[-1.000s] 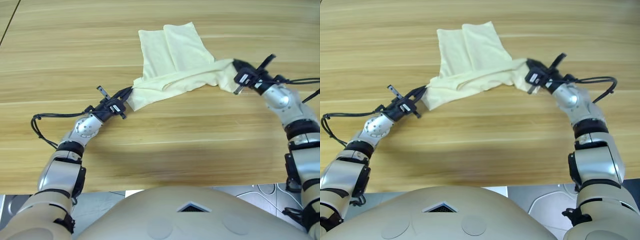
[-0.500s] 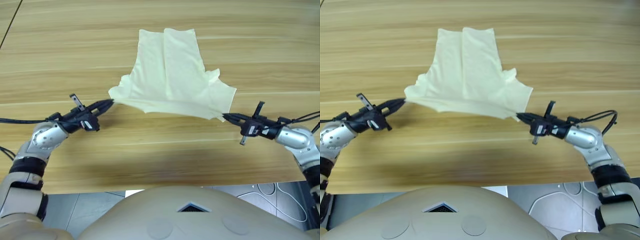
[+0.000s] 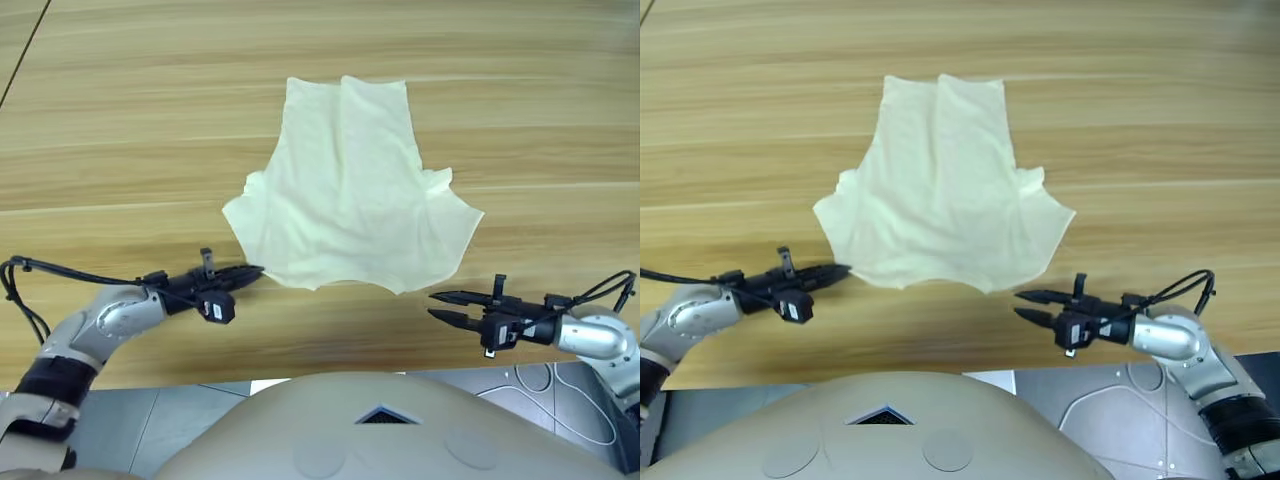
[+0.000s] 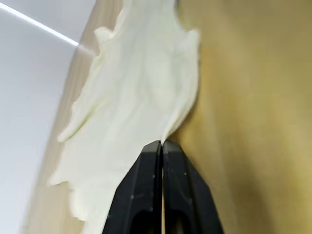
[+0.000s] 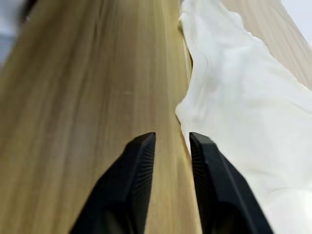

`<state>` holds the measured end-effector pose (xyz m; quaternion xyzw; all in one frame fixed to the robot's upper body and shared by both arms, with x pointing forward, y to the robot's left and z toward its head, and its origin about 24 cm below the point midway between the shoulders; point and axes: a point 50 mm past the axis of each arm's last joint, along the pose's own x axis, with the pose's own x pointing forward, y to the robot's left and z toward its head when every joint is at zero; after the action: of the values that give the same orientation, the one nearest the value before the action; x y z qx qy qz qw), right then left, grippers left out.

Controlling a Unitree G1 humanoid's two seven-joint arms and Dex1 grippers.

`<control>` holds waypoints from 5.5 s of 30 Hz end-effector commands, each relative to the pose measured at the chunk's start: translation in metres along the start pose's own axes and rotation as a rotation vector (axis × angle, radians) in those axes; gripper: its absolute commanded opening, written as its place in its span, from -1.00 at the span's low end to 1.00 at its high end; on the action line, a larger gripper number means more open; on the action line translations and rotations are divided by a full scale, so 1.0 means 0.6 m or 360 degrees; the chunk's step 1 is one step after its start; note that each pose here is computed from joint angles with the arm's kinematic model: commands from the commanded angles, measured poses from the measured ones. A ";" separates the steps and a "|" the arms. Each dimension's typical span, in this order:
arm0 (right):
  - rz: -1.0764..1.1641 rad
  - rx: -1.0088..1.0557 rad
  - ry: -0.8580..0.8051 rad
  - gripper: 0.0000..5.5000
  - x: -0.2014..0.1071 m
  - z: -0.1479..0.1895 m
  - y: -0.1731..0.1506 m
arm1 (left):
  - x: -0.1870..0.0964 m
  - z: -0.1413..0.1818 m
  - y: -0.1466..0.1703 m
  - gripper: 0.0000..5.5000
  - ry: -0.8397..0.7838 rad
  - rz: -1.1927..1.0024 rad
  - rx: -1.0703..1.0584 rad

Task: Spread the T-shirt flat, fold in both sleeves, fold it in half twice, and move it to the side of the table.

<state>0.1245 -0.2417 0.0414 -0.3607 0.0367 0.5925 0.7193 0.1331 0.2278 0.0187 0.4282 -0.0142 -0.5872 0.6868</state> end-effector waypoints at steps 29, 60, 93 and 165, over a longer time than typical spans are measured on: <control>-0.1025 -0.0614 0.0407 0.01 0.199 0.015 -0.413 | 0.025 -0.079 0.135 -0.39 0.0353 0.0127 0.0365; -0.0796 -0.0338 0.1231 -0.99 0.228 -0.113 -0.333 | 0.043 -0.069 0.096 -1.00 0.0377 -0.0090 0.0393; -0.1487 0.0189 0.0827 -0.99 0.101 -0.115 -0.389 | -0.038 -0.071 0.126 -1.00 0.0406 0.0392 0.0280; -0.0975 -0.0185 0.0256 -1.00 0.047 -0.065 -0.240 | -0.035 -0.086 0.069 -0.99 0.0761 -0.0046 0.0411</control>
<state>0.2757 -0.2459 0.0718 -0.4400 -0.0596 0.3185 0.8375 0.1936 0.2689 0.0322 0.6355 0.0528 -0.4552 0.6214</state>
